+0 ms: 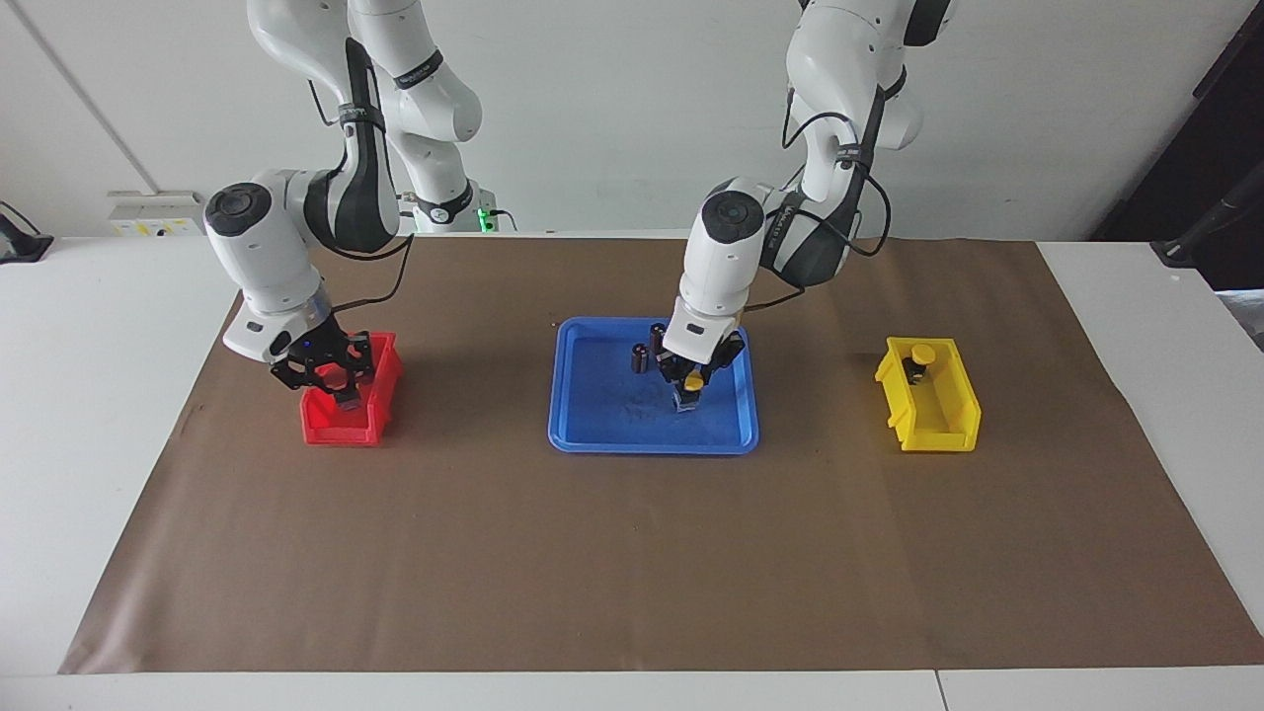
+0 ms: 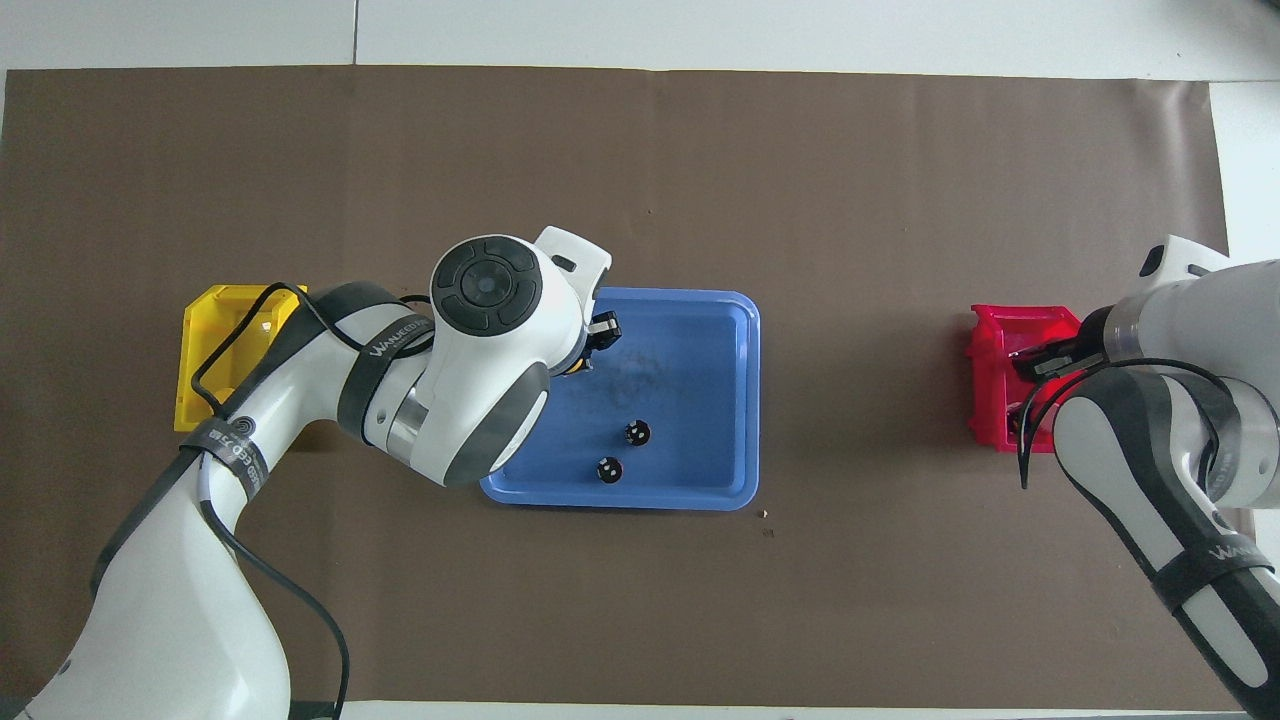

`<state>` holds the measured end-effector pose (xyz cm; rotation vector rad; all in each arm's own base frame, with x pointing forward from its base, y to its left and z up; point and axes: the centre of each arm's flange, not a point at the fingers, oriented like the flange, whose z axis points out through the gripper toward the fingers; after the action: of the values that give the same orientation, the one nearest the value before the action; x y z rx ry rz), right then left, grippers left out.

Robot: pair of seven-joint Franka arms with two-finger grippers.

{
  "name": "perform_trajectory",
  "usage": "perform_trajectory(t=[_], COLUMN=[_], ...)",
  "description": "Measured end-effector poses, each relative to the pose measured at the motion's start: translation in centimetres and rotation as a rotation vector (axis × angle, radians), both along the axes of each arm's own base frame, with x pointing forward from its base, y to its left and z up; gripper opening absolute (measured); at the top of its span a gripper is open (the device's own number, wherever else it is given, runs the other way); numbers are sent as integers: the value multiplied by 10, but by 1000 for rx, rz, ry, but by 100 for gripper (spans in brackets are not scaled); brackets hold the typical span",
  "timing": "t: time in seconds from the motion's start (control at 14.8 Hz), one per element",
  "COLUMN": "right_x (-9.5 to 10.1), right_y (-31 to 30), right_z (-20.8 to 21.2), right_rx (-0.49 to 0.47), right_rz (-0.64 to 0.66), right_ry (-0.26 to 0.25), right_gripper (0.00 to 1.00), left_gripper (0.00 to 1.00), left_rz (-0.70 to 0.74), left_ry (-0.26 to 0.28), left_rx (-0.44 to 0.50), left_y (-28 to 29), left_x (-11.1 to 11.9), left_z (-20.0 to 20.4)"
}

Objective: Sort red and yellow buttons by color
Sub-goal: 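Carry the last yellow button to the yellow bin with the left gripper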

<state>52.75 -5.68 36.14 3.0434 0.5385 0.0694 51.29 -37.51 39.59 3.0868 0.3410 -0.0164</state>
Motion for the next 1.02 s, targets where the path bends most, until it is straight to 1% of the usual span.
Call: perform_trajectory(t=[0.14,0.27,0.34,0.47,0.54,0.68,0.81,0.88,1.02], right_x=[-2,-2,-2,-1,1,12,27,31,32], right_y=[0,0,0,0,-1,-1,12,24,43], right_z=[-3,-3,-3,-1,4,33,81,105,151], right_rx=[1,1,1,0,0,0,-3,-5,-11], right_rz=[0,0,0,-1,-2,-4,13,5,-57], right_ry=[4,4,4,3,15,52,70,74,84], right_gripper=[37,40,48,67,79,98,100,100,100], left_gripper=[41,41,41,41,41,41,41,41,41], left_rz=[-56,-138,-172,-232,-259,-296,-316,-321,-321], left_ry=[21,32,35,31,29,34,43,41,22], left_rx=[26,50,56,67,74,77,77,78,80], left_y=[48,126,168,245,273,312,335,341,349], left_x=[31,62,74,89,94,98,99,98,92], left_z=[32,59,70,84,87,86,80,74,56])
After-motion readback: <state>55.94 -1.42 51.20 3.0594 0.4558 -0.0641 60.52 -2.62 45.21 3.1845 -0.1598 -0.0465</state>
